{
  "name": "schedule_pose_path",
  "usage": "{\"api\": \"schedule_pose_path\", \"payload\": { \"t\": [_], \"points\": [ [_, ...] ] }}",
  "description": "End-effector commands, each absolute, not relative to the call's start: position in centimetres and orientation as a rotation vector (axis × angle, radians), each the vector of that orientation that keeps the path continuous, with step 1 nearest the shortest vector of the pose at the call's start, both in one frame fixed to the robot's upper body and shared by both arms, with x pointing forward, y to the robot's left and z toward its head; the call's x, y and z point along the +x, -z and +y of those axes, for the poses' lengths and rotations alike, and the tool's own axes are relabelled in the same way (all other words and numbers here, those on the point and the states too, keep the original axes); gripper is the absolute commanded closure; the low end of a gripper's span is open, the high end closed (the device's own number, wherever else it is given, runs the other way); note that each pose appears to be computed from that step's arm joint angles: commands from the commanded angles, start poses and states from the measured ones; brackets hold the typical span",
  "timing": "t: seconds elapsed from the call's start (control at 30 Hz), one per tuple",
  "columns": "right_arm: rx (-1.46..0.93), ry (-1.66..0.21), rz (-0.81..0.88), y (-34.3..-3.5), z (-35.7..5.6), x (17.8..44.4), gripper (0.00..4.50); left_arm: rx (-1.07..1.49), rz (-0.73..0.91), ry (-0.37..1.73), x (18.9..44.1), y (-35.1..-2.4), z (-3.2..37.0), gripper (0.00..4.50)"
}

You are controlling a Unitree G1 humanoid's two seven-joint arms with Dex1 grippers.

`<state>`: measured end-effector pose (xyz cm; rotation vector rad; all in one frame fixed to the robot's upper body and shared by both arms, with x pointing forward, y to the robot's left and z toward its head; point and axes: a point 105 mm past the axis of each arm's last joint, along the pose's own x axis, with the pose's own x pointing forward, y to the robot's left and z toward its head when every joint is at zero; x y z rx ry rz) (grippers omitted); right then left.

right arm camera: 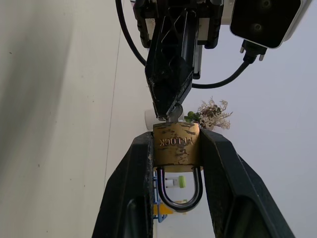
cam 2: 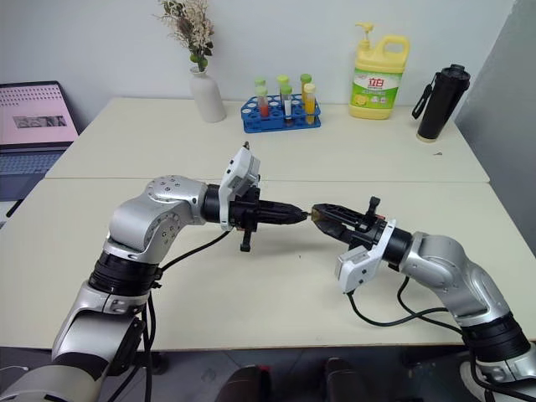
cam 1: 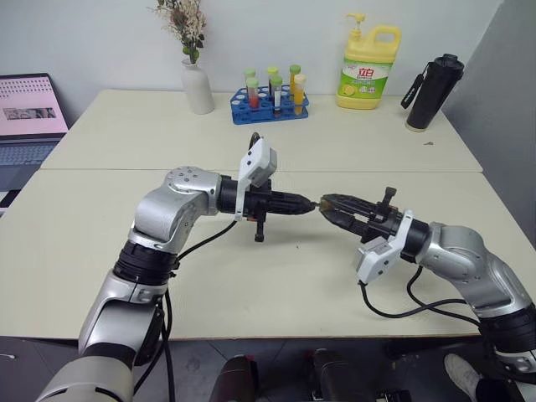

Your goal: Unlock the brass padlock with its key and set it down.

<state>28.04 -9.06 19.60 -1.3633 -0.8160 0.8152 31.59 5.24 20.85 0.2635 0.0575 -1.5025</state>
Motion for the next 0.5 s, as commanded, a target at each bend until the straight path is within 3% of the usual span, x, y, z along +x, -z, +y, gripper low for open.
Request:
{"api": "schedule_pose_path", "payload": {
  "t": [0.03,0.5],
  "points": [
    [-1.348,-0.822,-0.876,-20.51,-8.53,27.28,3.56,0.335,-0.049,1.526,31.07,-21.81,4.71,4.50],
    [-1.333,-0.819,-0.859,-20.36,-8.81,27.42,3.56,0.612,-0.368,1.470,30.99,-21.60,4.50,4.50]
  ]
}}
